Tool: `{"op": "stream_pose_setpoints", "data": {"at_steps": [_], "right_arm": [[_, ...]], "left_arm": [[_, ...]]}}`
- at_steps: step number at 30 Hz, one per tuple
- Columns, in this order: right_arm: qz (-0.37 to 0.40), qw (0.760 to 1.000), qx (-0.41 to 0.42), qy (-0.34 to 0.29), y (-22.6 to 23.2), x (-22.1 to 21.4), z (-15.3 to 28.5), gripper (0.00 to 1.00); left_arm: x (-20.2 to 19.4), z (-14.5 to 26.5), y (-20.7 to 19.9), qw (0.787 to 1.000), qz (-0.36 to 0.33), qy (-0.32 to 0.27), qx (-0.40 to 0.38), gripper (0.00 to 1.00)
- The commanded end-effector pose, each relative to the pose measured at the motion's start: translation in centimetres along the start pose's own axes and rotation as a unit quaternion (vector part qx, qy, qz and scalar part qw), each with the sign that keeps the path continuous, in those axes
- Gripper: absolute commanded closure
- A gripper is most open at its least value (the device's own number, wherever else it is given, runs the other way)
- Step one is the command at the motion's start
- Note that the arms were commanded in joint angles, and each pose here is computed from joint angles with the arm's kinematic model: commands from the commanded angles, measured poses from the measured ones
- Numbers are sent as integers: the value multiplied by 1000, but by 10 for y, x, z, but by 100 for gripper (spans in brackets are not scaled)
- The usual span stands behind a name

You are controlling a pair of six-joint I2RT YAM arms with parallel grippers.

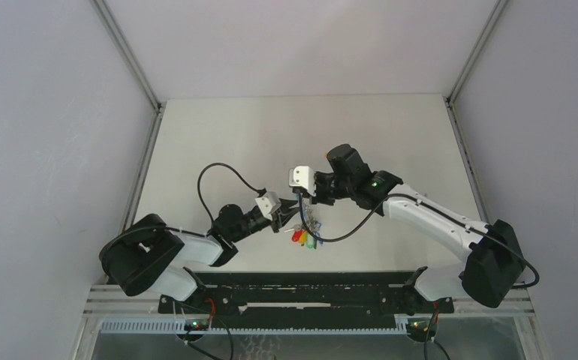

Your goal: Put the keys on the keyring

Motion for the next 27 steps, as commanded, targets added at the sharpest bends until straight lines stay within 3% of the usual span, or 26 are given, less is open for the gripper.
{"op": "stream_pose_setpoints", "data": {"at_steps": [1,8,20,27], "right_arm": [[42,998,-27,-39,-17,34,13,100],[42,998,-24,-28,-14,31,11,100],[43,998,-23,-31,-11,37,8,100],[43,998,-17,-33,-6,40,6,100]], "left_arm": [[16,-5,-7,999,-14,-24,-21,69],[26,-7,2,999,-20,-35,3,64],[41,-11,-7,999,-10,-47,-20,61],[46,-13,-7,998,-14,-61,-17,64]]}}
Point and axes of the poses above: each gripper's point midway between its finger pads, its own z axis back along the fingers, its own y axis along the line the jaws close on, x = y × z, the point moved 1 cm from there along z, back along the fingers, and after that the axes turned 4 degrees about z, right-handed, at the moved point
